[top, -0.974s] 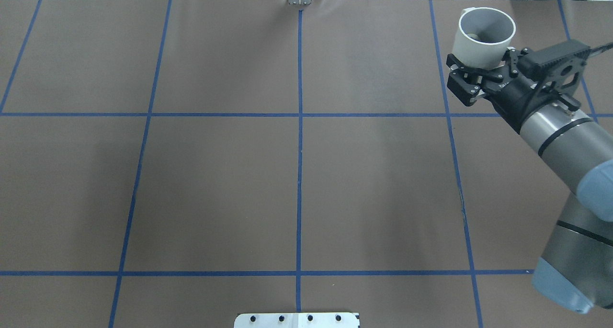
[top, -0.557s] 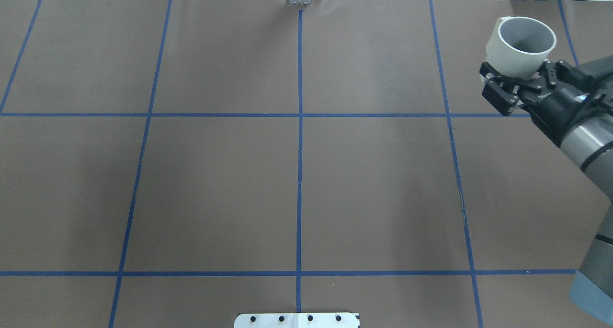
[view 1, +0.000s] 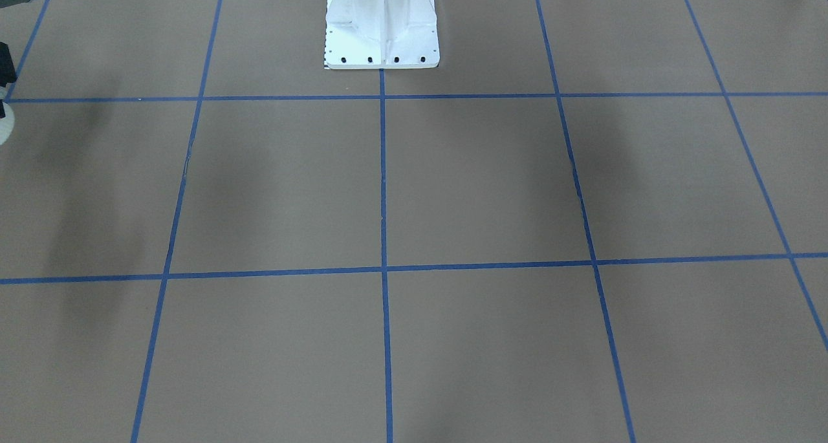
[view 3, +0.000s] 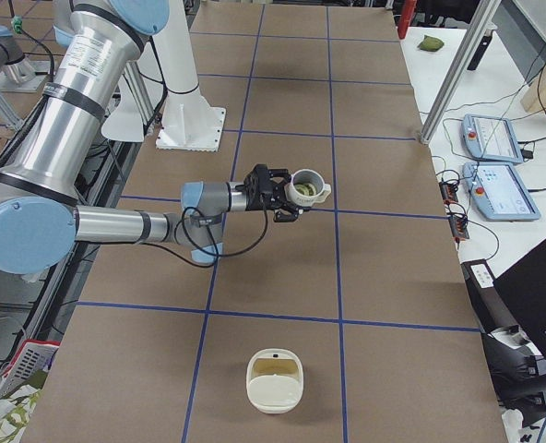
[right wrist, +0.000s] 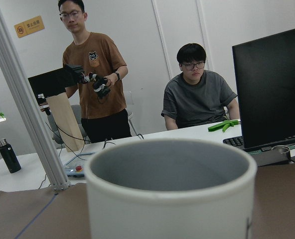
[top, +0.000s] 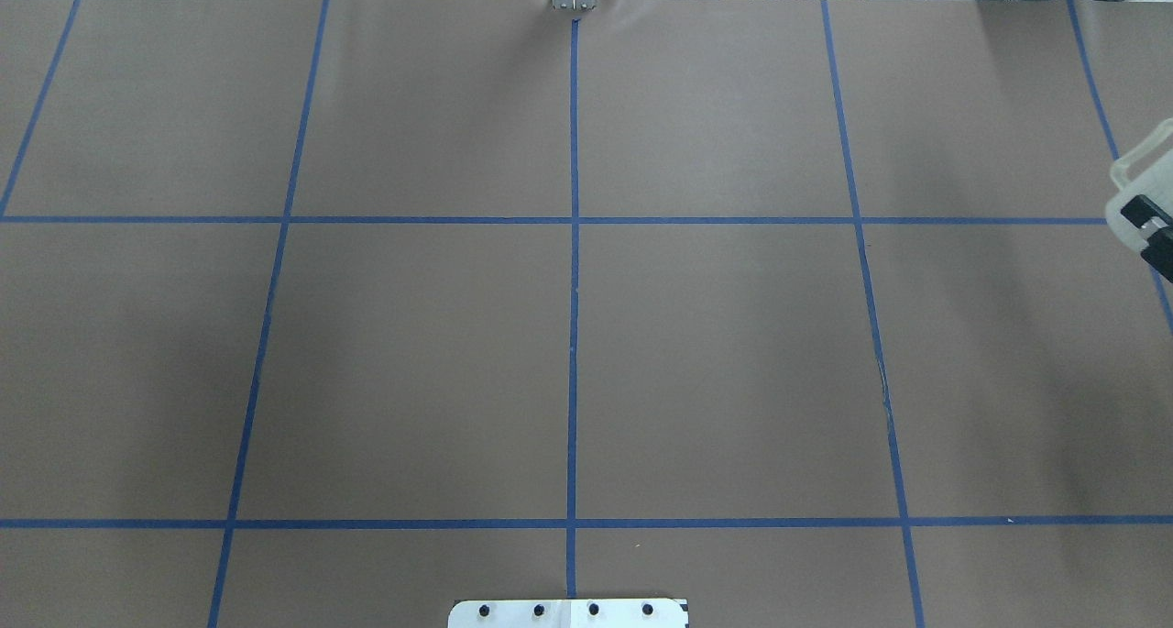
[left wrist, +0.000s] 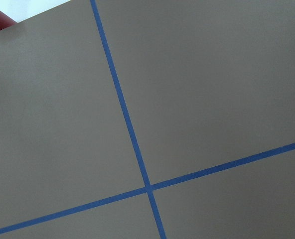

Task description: Left arm hands cup to right arm to dump lemon

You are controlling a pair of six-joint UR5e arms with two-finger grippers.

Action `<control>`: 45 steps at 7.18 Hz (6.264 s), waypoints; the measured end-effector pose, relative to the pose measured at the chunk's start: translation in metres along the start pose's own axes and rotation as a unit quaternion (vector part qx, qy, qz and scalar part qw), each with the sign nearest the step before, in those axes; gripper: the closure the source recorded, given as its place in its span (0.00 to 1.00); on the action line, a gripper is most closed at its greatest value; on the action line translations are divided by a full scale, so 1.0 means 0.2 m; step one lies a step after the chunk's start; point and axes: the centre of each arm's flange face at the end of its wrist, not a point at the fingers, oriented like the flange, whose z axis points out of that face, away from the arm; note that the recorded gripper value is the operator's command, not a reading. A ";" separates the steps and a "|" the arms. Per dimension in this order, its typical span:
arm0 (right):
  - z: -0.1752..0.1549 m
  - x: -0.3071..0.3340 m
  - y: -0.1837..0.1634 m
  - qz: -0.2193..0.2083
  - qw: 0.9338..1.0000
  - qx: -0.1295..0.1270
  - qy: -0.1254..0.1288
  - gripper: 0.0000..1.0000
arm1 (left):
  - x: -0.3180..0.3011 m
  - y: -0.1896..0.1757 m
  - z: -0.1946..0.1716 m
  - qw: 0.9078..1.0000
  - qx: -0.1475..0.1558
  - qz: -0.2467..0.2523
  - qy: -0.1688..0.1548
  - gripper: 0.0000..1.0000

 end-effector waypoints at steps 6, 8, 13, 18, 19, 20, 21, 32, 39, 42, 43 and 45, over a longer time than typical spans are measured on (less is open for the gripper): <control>-0.46 0.84 0.01 0.172 0.984 0.007 0.039 1.00 | -0.03 0.09 0.00 0.999 0.002 -0.015 0.047 0.00; -0.52 0.93 0.02 0.279 0.960 0.025 0.029 1.00 | -0.01 0.08 -0.02 0.999 0.006 -0.012 0.046 0.00; -0.64 1.08 0.01 0.506 0.860 0.069 -0.011 1.00 | 0.01 0.04 -0.06 0.999 0.012 -0.007 0.045 0.00; -0.64 1.20 -0.03 0.653 0.747 0.106 -0.066 1.00 | 0.02 0.04 -0.09 0.999 0.018 -0.005 0.043 0.00; -0.63 1.20 -0.05 0.680 0.720 0.112 -0.078 1.00 | 0.02 0.04 -0.10 0.999 0.019 -0.005 0.042 0.00; -0.63 1.22 -0.06 0.704 0.695 0.118 -0.087 1.00 | 0.03 0.04 -0.11 0.999 0.020 -0.003 0.042 0.00; -0.63 1.24 -0.07 0.724 0.673 0.124 -0.090 1.00 | 0.04 0.03 -0.12 0.999 0.023 -0.002 0.041 0.00; -0.68 1.37 -0.01 0.778 0.609 0.138 -0.068 1.00 | 0.06 0.03 -0.15 0.999 0.027 -0.002 0.041 0.00; -0.71 1.31 -0.04 0.834 0.525 0.108 -0.129 1.00 | 0.06 0.03 -0.15 0.999 0.027 -0.002 0.041 0.00; -0.72 1.31 -0.05 0.841 0.513 0.101 -0.142 1.00 | 0.06 0.03 -0.15 0.999 0.027 -0.002 0.041 0.00; -0.72 1.31 -0.05 0.838 0.516 0.101 -0.142 1.00 | 0.06 0.04 -0.15 0.999 0.027 -0.002 0.041 0.00; -0.72 1.27 -0.04 0.803 0.575 0.084 -0.131 0.90 | 0.06 0.04 -0.14 0.999 0.027 -0.003 0.041 0.00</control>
